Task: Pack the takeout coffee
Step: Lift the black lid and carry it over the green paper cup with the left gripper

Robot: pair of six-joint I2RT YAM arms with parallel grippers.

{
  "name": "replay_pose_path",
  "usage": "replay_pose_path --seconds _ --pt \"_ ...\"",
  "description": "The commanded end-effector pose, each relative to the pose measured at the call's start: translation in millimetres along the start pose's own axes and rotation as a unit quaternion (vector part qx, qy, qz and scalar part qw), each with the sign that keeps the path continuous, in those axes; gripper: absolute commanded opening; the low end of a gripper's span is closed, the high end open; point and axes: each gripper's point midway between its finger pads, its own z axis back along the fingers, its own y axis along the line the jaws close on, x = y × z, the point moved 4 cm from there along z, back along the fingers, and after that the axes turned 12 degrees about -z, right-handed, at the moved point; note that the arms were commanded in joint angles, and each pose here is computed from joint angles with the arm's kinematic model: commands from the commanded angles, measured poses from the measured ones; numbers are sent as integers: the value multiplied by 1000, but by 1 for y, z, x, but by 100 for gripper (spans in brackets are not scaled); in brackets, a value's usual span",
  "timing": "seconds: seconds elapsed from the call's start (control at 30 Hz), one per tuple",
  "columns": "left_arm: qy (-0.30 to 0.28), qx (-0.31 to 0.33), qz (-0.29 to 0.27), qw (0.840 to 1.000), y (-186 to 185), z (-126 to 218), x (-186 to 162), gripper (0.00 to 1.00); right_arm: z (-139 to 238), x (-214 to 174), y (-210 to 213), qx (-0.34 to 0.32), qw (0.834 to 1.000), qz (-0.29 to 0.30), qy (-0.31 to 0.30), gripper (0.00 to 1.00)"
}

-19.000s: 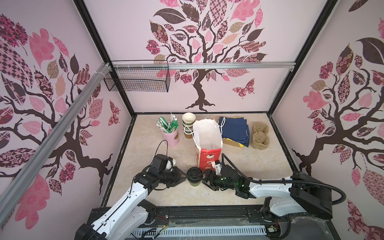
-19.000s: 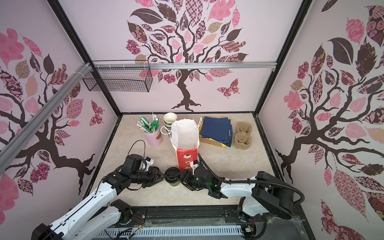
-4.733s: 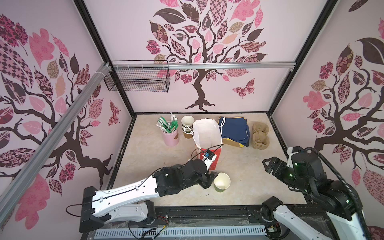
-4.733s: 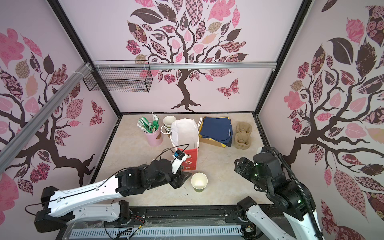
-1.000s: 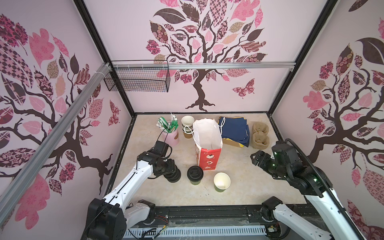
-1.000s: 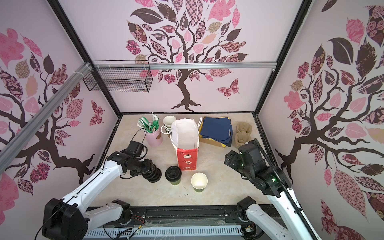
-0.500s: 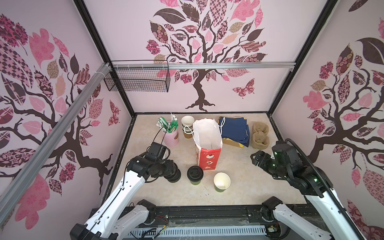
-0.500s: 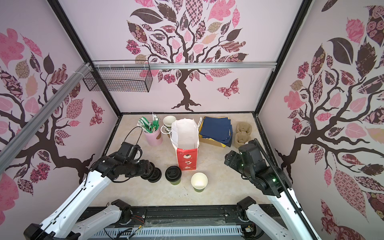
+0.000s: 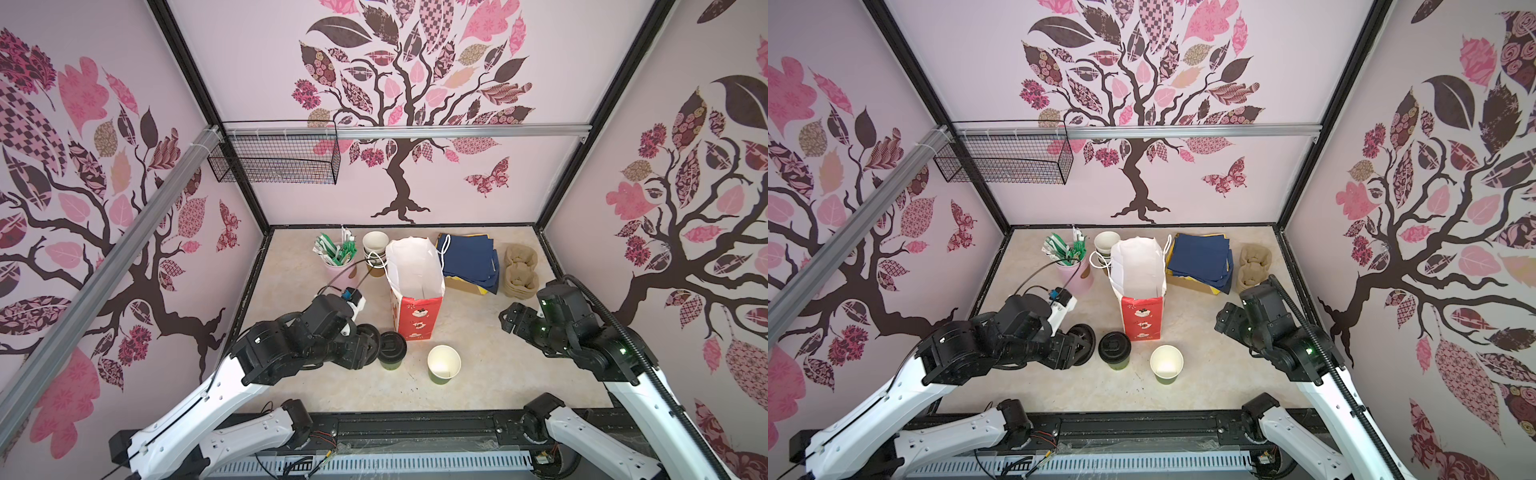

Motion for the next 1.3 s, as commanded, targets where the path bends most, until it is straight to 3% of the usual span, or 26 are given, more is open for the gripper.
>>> replay_pose_path --seconds 0.0,0.27,0.4,0.63,0.87,1.07,1.27 --pt "-14 13 -88 996 -18 0 13 60 -2 -6 -13 -25 1000 -10 11 87" --pt "6 -27 -219 975 -60 -12 24 59 -11 -28 -42 -34 996 -78 31 87" --pt "25 -50 -298 953 -79 -22 23 58 -13 -30 -55 -52 994 -91 18 87" --pt "82 -40 -387 918 -90 -57 24 58 -16 -25 -56 -51 990 -134 -7 87" --pt "106 -23 -433 895 -103 -89 40 57 -17 -18 -49 -32 982 -185 -29 87" --pt "98 -28 -434 895 -116 -107 51 58 -53 -12 -34 -27 981 -193 -14 87" --pt "103 -39 -430 896 -122 -127 60 58 -77 25 -56 -13 969 -247 16 86"
